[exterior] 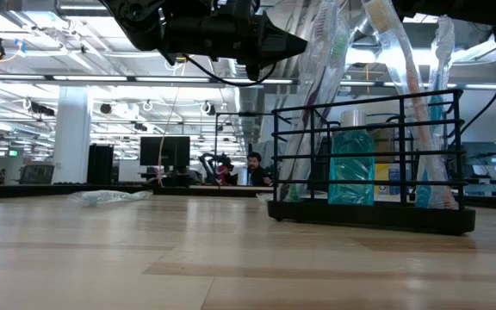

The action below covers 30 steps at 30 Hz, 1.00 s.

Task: Pick & Place toothbrushing station
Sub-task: Put the orange toothbrush into the mesh organizer

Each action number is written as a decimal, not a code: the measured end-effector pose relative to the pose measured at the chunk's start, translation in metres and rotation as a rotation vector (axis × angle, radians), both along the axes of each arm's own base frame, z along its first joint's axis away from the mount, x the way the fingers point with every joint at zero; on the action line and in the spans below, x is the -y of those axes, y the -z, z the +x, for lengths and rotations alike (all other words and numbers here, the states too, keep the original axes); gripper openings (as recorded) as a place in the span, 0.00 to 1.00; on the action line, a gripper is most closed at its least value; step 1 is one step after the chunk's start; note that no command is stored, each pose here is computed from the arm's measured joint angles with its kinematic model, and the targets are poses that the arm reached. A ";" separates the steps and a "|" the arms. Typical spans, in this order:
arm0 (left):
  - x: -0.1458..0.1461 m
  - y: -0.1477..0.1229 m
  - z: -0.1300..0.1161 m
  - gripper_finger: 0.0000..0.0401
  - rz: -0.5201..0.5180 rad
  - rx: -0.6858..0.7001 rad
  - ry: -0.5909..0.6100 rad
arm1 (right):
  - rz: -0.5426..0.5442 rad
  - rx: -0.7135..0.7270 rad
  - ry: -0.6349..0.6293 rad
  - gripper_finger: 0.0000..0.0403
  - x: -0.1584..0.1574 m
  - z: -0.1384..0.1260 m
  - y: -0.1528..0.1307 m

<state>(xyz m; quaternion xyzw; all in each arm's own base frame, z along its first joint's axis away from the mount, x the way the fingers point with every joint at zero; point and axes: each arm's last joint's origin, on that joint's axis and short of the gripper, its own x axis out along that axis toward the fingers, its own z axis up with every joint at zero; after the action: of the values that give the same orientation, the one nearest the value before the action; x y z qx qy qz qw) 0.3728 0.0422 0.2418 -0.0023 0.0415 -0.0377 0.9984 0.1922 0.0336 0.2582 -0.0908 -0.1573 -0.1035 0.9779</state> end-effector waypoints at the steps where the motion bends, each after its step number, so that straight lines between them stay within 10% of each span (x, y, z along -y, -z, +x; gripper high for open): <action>1: 0.000 0.000 0.000 0.00 0.000 0.000 0.000 | 0.000 0.000 0.000 0.31 0.000 0.000 0.000; 30: 0.000 -0.001 0.000 0.00 0.000 0.002 0.005 | 0.006 0.027 -0.054 0.05 -0.009 -0.009 -0.007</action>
<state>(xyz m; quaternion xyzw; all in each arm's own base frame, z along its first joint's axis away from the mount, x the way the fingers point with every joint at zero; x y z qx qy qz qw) 0.3730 0.0419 0.2423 -0.0021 0.0407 -0.0402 0.9984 0.1827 0.0428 0.2649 -0.0821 -0.1725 -0.0789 0.9784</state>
